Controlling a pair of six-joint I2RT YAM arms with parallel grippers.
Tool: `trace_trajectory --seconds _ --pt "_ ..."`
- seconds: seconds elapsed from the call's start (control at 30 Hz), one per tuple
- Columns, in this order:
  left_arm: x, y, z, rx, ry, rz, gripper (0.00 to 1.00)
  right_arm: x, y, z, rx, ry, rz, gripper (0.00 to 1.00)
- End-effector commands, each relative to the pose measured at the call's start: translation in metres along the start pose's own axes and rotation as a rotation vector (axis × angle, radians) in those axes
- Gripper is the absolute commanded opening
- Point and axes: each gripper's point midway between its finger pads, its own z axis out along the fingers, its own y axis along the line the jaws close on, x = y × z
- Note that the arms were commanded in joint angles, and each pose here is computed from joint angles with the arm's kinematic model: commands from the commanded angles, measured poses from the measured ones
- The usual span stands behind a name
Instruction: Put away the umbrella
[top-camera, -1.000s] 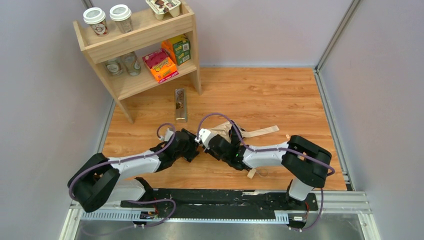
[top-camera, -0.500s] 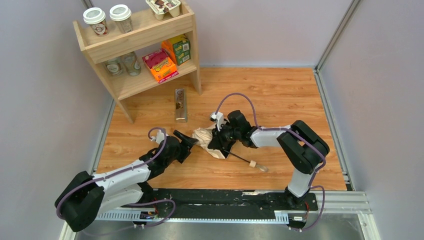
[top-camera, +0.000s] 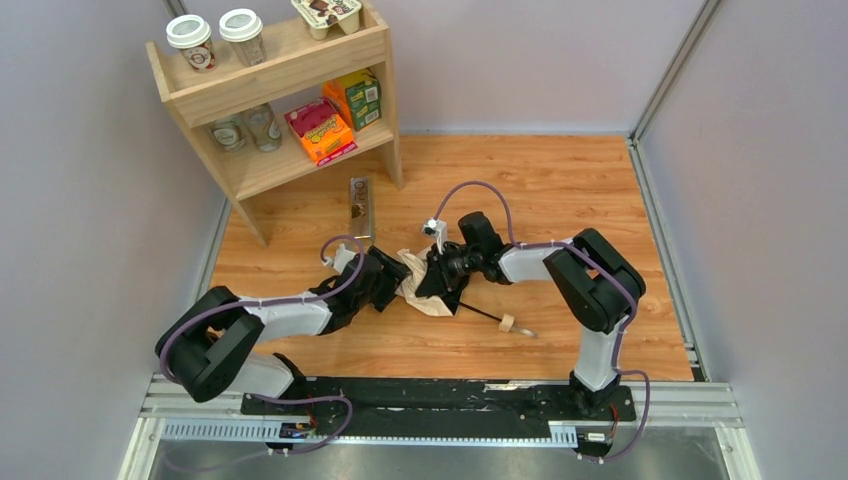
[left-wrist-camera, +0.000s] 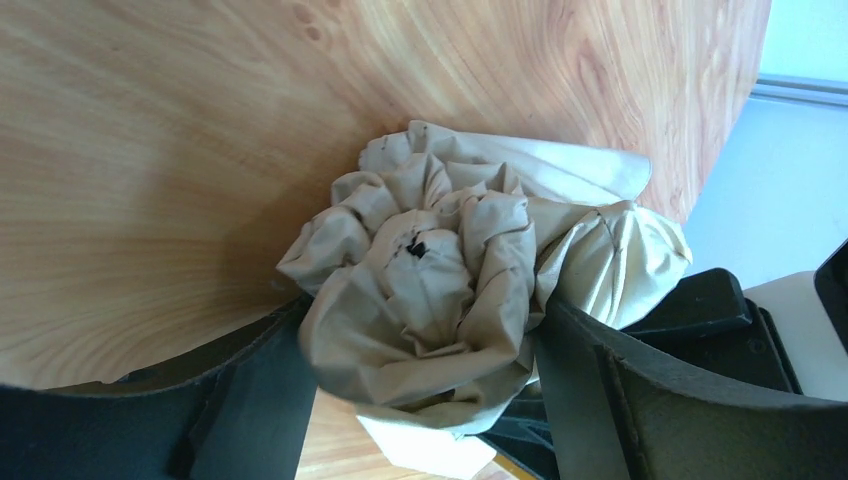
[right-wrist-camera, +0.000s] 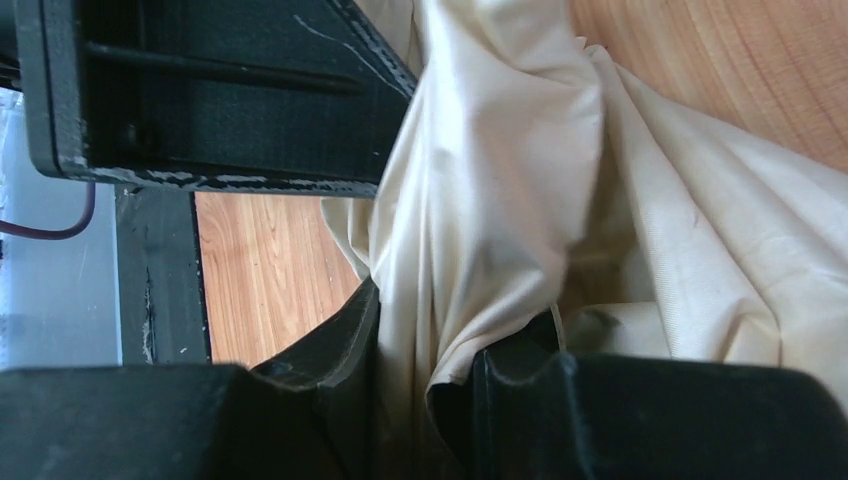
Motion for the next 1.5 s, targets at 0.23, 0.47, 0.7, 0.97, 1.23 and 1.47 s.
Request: trace_trajectory --seconds 0.23,0.47,0.7,0.97,1.23,1.47 --pt "0.006 0.06 0.027 -0.175 -0.01 0.071 0.27 0.072 0.024 0.005 -0.106 0.225 0.173 0.0" --pt "0.017 0.078 0.02 -0.206 0.043 0.033 0.0 0.042 0.012 -0.012 0.163 0.177 0.202 0.3" --pt "0.014 0.078 0.005 -0.246 0.048 0.049 0.0 -0.003 0.014 -0.048 0.449 0.153 0.051 0.76" --pt "0.022 0.074 0.001 -0.26 0.088 0.044 0.0 -0.051 0.043 -0.042 0.592 0.139 -0.438 0.98" --pt "0.025 0.075 0.0 -0.294 0.105 0.017 0.0 -0.029 0.03 -0.003 0.655 0.257 -0.589 1.0" --pt "0.03 0.072 -0.004 -0.325 0.13 -0.04 0.0 0.023 -0.005 -0.011 0.865 0.329 -0.581 0.97"
